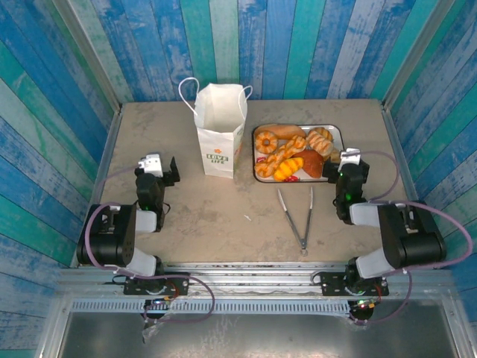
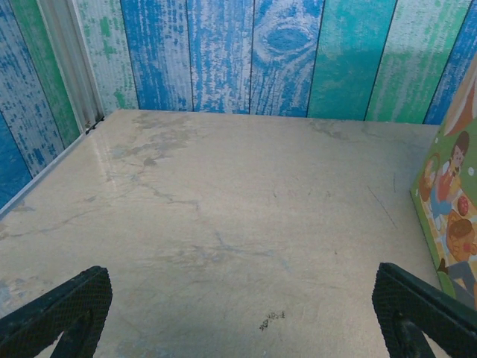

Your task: Take the fake bread out of the paper bag

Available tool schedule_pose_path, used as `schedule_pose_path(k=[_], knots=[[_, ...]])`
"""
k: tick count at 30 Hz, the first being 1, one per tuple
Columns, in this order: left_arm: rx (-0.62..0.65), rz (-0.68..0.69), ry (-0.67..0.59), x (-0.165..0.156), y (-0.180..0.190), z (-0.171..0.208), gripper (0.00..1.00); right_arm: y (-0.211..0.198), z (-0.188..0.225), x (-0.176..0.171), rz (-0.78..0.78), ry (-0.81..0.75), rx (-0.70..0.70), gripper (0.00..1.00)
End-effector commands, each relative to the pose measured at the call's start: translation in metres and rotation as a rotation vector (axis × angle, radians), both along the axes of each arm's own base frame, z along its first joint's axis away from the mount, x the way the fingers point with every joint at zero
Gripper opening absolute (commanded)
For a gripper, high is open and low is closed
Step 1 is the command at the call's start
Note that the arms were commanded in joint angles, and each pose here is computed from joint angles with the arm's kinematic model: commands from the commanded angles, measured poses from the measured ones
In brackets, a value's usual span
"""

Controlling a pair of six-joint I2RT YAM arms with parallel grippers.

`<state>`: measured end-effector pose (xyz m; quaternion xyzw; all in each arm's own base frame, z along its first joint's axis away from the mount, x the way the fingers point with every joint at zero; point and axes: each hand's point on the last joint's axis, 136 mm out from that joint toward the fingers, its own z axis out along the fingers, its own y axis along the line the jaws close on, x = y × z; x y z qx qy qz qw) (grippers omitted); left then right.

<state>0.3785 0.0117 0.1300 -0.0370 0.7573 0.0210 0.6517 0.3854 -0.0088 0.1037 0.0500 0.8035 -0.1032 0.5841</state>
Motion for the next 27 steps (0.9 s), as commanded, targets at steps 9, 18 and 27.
schedule_pose_path(k=[9,18,27], knots=[[0.001,-0.024,0.010,0.005,-0.003,-0.003,0.94,-0.002,-0.001,0.003,0.024,0.017,0.015,1.00],[0.001,-0.024,0.011,0.005,-0.003,-0.003,0.94,-0.001,-0.002,0.006,0.028,0.026,0.009,1.00],[0.002,-0.024,0.011,0.005,-0.003,-0.003,0.94,-0.001,-0.002,0.006,0.029,0.027,0.009,1.00]])
